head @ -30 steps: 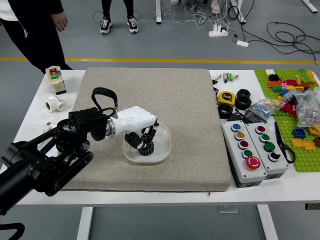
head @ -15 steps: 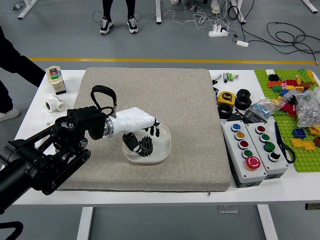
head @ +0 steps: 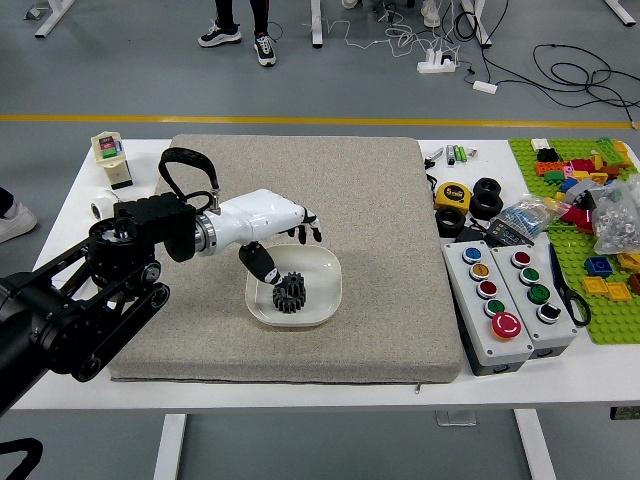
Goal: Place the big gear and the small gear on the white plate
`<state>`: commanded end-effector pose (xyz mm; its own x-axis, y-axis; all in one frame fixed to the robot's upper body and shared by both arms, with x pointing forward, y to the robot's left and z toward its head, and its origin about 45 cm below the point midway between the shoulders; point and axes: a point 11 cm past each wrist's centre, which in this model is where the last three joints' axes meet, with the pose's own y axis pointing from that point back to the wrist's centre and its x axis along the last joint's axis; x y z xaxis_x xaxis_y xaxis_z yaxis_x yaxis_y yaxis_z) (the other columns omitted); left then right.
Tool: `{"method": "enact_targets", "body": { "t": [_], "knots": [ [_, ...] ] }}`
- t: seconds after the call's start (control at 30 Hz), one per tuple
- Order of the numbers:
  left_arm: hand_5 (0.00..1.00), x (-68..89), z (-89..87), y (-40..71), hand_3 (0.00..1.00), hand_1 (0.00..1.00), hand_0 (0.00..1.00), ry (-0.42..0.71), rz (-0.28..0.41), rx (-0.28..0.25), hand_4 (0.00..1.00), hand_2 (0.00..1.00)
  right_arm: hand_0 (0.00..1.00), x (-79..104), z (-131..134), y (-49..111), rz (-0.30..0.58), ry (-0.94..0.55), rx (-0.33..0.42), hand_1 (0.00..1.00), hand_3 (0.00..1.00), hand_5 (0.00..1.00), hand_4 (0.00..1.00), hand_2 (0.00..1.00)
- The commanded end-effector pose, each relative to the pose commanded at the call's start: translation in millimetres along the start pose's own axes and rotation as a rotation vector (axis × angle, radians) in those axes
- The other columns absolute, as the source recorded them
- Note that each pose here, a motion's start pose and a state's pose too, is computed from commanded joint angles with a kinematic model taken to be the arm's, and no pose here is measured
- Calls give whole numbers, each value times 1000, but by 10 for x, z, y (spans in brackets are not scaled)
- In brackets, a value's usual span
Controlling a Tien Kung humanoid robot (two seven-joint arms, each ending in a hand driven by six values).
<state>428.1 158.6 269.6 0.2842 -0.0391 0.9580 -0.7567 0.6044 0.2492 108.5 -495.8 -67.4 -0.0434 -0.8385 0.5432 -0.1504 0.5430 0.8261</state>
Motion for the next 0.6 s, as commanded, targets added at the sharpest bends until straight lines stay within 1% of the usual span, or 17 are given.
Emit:
{"method": "enact_targets", "body": {
  "t": [0.03, 0.13, 0.2, 0.23, 0.27, 0.3, 0.33, 0.37, 0.4, 0.43, 0.53, 0.57, 0.6],
  "knots": [
    [194, 81, -60, 39, 780, 645, 539, 9, 56, 31, 952, 708, 702, 2, 1, 0, 1, -1, 0, 701, 628, 645, 853, 779],
    [194, 250, -204, 130, 780, 645, 539, 28, 188, 99, 952, 708, 702, 3, 4, -1, 1, -1, 0, 701, 628, 645, 853, 779],
    [194, 324, -366, 236, 780, 645, 539, 59, 292, 165, 952, 708, 702, 7, 6, -1, 3, -1, 1, 701, 628, 645, 853, 779],
    [244, 303, -465, 292, 676, 643, 539, 85, 332, 205, 818, 701, 702, 8, 6, -1, 4, -2, 1, 700, 627, 645, 853, 779],
    [244, 333, -521, 336, 676, 643, 539, 93, 376, 226, 818, 701, 702, 8, 6, -1, 5, -3, 1, 700, 627, 645, 853, 779],
    [244, 300, -612, 396, 676, 643, 539, 118, 420, 261, 818, 701, 702, 8, 6, -1, 5, -3, 1, 700, 627, 645, 853, 779],
    [244, 315, -664, 442, 676, 643, 539, 126, 461, 281, 818, 701, 702, 8, 6, -1, 5, -3, 1, 700, 627, 645, 853, 779],
    [244, 257, -758, 514, 676, 643, 539, 152, 498, 316, 818, 701, 702, 5, 11, -1, 5, -2, 1, 700, 627, 645, 853, 779],
    [244, 256, -810, 572, 676, 643, 539, 163, 545, 336, 818, 701, 702, 4, 14, -1, 5, -2, 0, 700, 627, 645, 853, 779],
    [247, 217, -878, 648, 669, 701, 648, 204, 591, 355, 802, 784, 701, 3, 17, -1, 5, -3, 0, 698, 626, 646, 853, 776],
    [247, 150, -1031, 901, 669, 701, 648, 325, 762, 400, 802, 784, 701, -2, 25, -1, 5, -4, 0, 698, 626, 646, 853, 776],
    [247, 127, -1072, 978, 669, 701, 648, 365, 812, 413, 802, 784, 701, -3, 25, -1, 6, -4, 0, 698, 626, 646, 853, 776],
    [247, 83, -1093, 1043, 669, 701, 648, 404, 844, 417, 802, 784, 701, -6, 35, -1, 6, -3, -1, 698, 626, 646, 853, 776]
  ]
}}
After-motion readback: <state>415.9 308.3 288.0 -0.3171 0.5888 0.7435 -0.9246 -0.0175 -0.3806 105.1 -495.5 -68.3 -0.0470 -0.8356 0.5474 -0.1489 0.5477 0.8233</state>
